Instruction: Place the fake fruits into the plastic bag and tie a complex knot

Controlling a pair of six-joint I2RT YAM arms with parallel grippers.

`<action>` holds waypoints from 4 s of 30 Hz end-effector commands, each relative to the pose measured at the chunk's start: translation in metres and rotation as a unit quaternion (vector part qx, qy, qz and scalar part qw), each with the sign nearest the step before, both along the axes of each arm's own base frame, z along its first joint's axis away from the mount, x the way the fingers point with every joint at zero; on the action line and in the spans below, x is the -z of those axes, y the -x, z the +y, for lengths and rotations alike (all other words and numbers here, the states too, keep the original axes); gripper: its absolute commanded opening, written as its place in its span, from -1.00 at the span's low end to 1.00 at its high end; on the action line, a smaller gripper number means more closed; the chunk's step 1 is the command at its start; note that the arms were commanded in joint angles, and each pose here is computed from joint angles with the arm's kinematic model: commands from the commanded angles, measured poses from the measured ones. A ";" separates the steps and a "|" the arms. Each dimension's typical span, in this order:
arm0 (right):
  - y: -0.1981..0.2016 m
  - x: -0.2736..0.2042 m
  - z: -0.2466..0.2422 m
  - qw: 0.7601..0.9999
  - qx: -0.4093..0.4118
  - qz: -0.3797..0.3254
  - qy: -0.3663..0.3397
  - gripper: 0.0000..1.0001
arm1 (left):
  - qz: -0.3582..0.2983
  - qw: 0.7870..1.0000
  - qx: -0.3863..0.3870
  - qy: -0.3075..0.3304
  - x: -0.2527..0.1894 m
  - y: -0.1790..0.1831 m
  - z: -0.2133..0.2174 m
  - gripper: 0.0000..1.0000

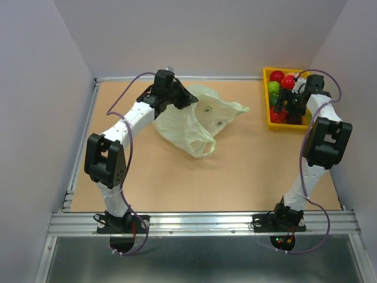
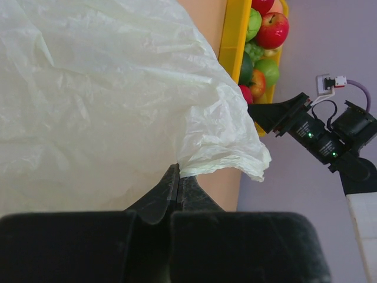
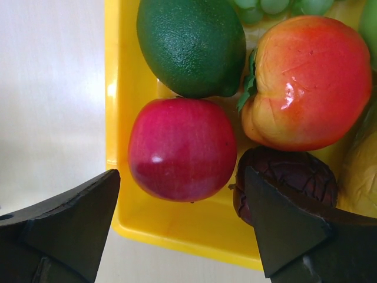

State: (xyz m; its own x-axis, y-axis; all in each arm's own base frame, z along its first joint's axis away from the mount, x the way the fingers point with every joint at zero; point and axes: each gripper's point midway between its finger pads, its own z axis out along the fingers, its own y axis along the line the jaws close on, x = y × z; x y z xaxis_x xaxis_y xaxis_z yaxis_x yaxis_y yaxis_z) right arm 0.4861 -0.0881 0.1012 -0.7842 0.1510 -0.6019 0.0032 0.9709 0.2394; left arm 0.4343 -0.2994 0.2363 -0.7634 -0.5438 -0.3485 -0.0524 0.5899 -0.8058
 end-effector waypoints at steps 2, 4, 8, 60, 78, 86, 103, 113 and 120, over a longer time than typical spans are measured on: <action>-0.006 0.019 -0.003 1.000 0.011 0.005 0.007 0.81 | -0.032 0.997 -0.001 0.063 -0.044 0.004 -0.005 -1.00; -0.005 0.025 0.001 1.000 0.004 0.011 0.008 0.81 | -0.031 0.997 -0.006 0.065 -0.044 0.003 -0.003 -1.00; -0.002 0.030 0.006 1.000 -0.003 0.017 0.006 0.79 | -0.026 0.997 -0.012 0.068 -0.044 0.003 -0.003 -1.00; 0.067 -0.175 0.274 0.929 -0.300 -0.187 -0.106 -0.14 | 0.079 0.967 0.062 0.236 -0.063 0.059 -0.052 -1.00; 0.072 -0.110 0.313 0.936 -0.311 -0.158 -0.049 0.89 | 0.068 0.959 0.072 0.267 -0.052 0.056 -0.037 -1.00; 0.090 -0.127 0.292 0.937 -0.305 -0.168 -0.021 1.00 | 0.047 0.967 0.060 0.244 -0.040 0.049 -0.026 -1.00; 0.037 -0.119 0.083 0.986 -0.112 -0.120 -0.019 0.89 | 0.017 0.975 0.052 0.216 -0.039 0.036 -0.020 -1.00; -0.046 -0.080 0.024 0.979 -0.122 -0.111 0.122 0.69 | 0.007 0.976 0.055 0.209 -0.038 0.035 -0.018 -1.00; -0.059 -0.052 0.003 0.964 -0.163 -0.086 0.190 0.63 | 0.005 0.977 0.052 0.206 -0.037 0.031 -0.017 -1.00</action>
